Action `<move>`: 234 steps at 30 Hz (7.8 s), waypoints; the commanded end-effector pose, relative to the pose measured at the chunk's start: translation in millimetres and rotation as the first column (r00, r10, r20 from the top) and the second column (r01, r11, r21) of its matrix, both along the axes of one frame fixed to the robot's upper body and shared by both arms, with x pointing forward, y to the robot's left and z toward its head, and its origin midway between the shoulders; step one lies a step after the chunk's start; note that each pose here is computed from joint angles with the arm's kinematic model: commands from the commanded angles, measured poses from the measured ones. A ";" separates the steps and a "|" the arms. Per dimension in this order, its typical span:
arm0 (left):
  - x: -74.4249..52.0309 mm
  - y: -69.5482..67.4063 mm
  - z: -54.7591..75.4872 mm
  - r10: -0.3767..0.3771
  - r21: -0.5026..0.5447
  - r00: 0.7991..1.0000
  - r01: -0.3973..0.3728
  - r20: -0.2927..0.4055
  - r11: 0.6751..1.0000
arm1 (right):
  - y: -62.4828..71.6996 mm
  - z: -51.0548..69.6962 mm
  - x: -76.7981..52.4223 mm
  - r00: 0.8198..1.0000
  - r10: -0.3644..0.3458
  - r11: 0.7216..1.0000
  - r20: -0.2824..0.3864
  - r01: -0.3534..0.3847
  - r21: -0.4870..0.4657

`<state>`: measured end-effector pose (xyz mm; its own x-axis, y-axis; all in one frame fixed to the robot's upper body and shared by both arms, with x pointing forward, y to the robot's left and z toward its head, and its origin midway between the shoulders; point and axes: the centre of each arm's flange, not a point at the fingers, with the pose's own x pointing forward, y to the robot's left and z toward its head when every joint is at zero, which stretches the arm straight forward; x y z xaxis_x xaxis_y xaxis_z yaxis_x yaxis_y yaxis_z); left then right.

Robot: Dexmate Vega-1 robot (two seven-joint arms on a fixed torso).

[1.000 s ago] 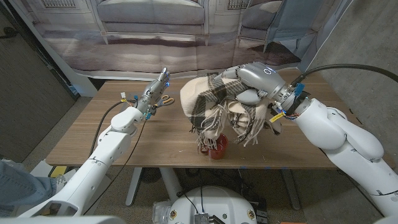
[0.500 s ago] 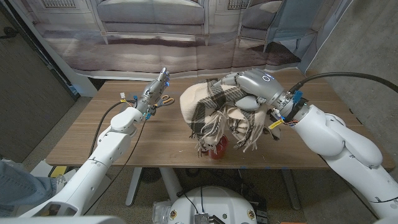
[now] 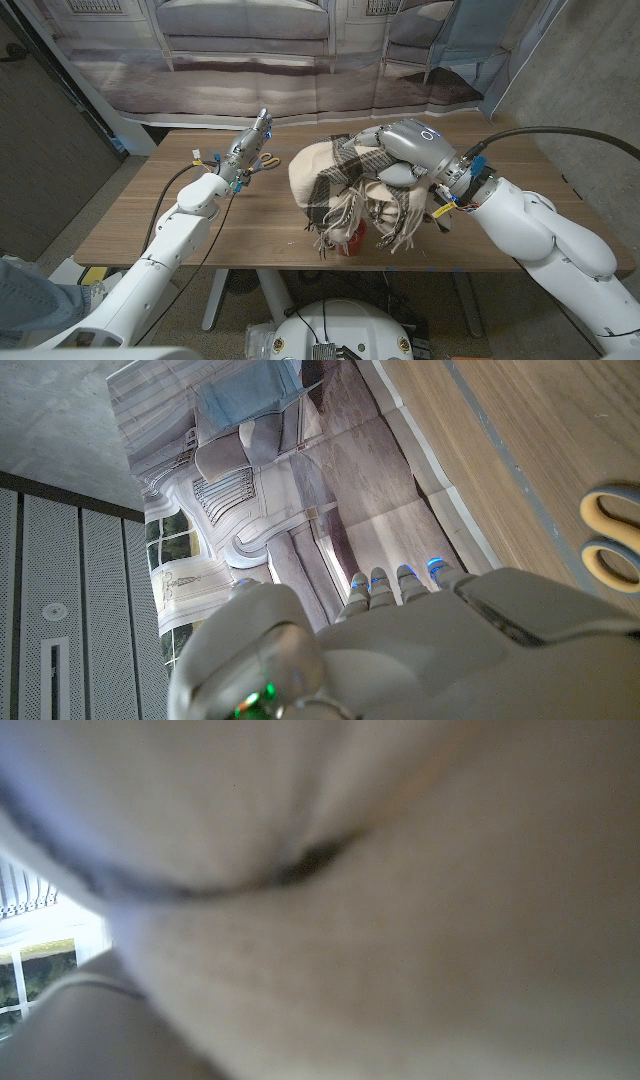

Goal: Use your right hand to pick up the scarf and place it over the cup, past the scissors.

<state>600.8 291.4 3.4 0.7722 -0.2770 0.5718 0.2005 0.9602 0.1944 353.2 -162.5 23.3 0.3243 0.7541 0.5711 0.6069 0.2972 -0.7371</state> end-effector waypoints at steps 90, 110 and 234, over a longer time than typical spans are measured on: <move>-23.4 -8.9 -7.7 0.001 0.011 1.000 -0.001 0.007 1.000 | 32.2 -88.8 58.6 0.997 -0.071 0.988 -0.006 0.070 -0.138; -24.7 -3.9 -15.5 0.008 0.002 1.000 -0.008 0.004 1.000 | 40.8 -109.4 79.1 0.995 -0.088 0.987 -0.051 0.080 -0.142; -15.0 -0.1 -11.4 0.003 0.001 1.000 -0.003 -0.011 1.000 | 10.4 -58.3 53.2 0.945 -0.297 0.878 -0.136 0.214 -0.429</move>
<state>588.6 287.3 -9.9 0.7787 -0.2864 0.5583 0.2091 0.9573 0.1994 415.4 -151.5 -50.0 0.5924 0.7852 0.1804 0.4669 -0.1521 -0.8711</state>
